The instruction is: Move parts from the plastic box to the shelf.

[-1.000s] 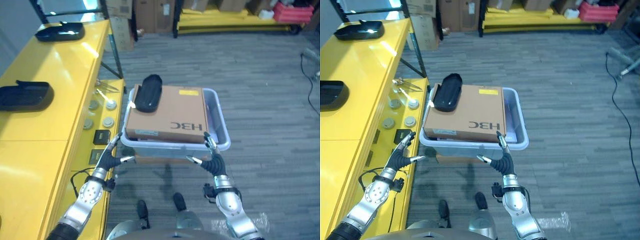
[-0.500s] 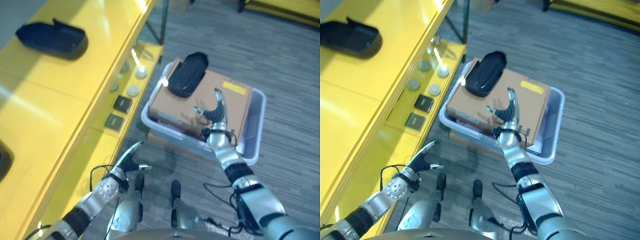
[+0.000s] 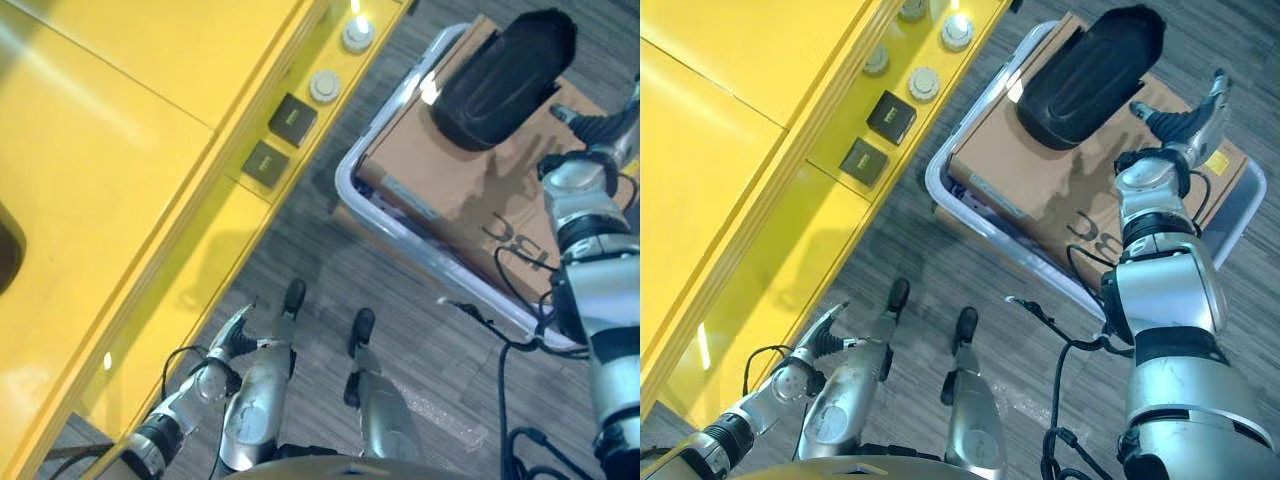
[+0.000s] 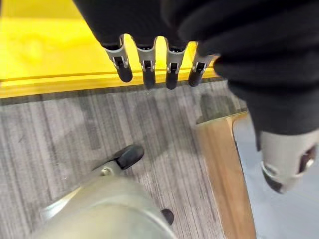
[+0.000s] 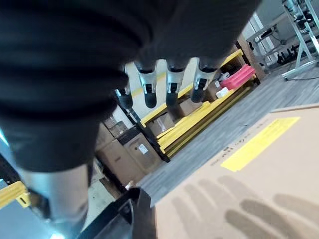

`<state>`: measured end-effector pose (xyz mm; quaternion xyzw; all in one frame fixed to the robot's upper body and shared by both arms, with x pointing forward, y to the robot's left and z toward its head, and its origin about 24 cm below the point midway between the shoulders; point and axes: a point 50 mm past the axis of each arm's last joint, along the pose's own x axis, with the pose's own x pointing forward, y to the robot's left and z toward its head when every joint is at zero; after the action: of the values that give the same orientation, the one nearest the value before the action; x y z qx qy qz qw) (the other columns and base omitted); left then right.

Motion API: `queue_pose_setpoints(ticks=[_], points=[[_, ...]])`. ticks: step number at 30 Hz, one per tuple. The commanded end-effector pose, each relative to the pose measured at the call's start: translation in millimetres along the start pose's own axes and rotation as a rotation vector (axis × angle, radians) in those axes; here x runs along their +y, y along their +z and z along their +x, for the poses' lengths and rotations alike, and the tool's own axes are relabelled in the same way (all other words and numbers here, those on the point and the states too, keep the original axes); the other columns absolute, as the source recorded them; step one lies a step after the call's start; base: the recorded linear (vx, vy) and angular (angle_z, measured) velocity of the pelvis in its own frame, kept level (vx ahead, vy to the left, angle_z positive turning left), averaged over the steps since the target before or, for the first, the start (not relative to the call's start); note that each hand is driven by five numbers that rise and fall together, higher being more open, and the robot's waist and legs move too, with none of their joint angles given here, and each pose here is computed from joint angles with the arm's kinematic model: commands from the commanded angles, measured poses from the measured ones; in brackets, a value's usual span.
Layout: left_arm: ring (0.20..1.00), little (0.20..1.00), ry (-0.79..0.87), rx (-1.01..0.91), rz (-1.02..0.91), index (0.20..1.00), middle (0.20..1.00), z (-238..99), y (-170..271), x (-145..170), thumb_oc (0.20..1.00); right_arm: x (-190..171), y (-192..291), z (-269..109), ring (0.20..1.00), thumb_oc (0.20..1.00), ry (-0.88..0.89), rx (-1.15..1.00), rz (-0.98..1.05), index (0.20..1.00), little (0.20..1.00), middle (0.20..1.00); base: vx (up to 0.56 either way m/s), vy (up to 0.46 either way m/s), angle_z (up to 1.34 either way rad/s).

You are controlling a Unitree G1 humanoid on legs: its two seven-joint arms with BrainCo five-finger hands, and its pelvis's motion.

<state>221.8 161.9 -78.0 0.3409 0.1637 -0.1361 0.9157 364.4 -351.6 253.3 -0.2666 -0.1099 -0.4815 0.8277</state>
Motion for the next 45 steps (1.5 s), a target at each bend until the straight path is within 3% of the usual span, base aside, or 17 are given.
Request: queue_pose_setpoints(ticks=[1,13,14,15,16,26,35,39,45], points=[[1.000,1.000,0.013,-0.009,-0.041,1.000,1.000,1,4,-5,1.000,-20,3,12,1.000,1.000,-0.022,-0.067,-0.074,1.000,1.000,1.000,-0.03,-0.004,0.30],[1.000,1.000,0.083,0.057,-0.191,1.000,1.000,2,-3,2,1.000,-85,31,49,1.000,1.000,-0.133,-0.075,-0.105,1.000,1.000,1.000,-0.05,0.022,0.13],[1.000,1.000,0.083,0.057,-0.192,1.000,1.000,3,-2,2,1.000,-85,32,49,0.809,0.809,-0.133,-0.076,-0.105,0.809,0.809,0.809,0.02,0.027,0.05],[1.000,1.000,0.075,0.071,-0.195,1.000,1.000,2,-4,1,1.000,-87,25,49,0.363,0.363,-0.142,-0.035,-0.104,0.363,0.363,0.363,0.02,0.011,0.04],[1.000,1.000,0.069,0.091,-0.208,1.000,1.000,1,-7,-2,1.000,-89,17,48,0.200,0.200,-0.157,0.010,-0.101,0.200,0.200,0.200,0.04,0.013,0.04],[1.000,1.000,0.135,0.097,-0.275,1.000,1.000,3,-7,11,1.000,-71,-29,32,0.200,0.200,-0.071,0.144,-0.164,0.200,0.200,0.200,0.02,-0.008,0.06],[1.000,1.000,0.143,0.196,-0.269,1.000,1.000,-14,-35,12,1.000,-31,-103,-17,0.200,0.200,0.203,0.175,-0.517,0.200,0.200,0.200,-0.01,-0.052,-0.20],[1.000,1.000,0.151,0.178,-0.291,1.000,1.000,-18,-34,11,1.000,-14,-92,-23,0.200,0.200,0.238,0.047,-0.494,0.200,0.200,0.200,-0.02,-0.069,-0.64],[1.000,1.000,0.212,-0.067,-0.341,1.000,1.000,-3,14,42,1.000,11,-41,-23,0.200,0.200,0.258,-0.258,-0.518,0.200,0.200,0.200,0.00,-0.078,-0.27]])
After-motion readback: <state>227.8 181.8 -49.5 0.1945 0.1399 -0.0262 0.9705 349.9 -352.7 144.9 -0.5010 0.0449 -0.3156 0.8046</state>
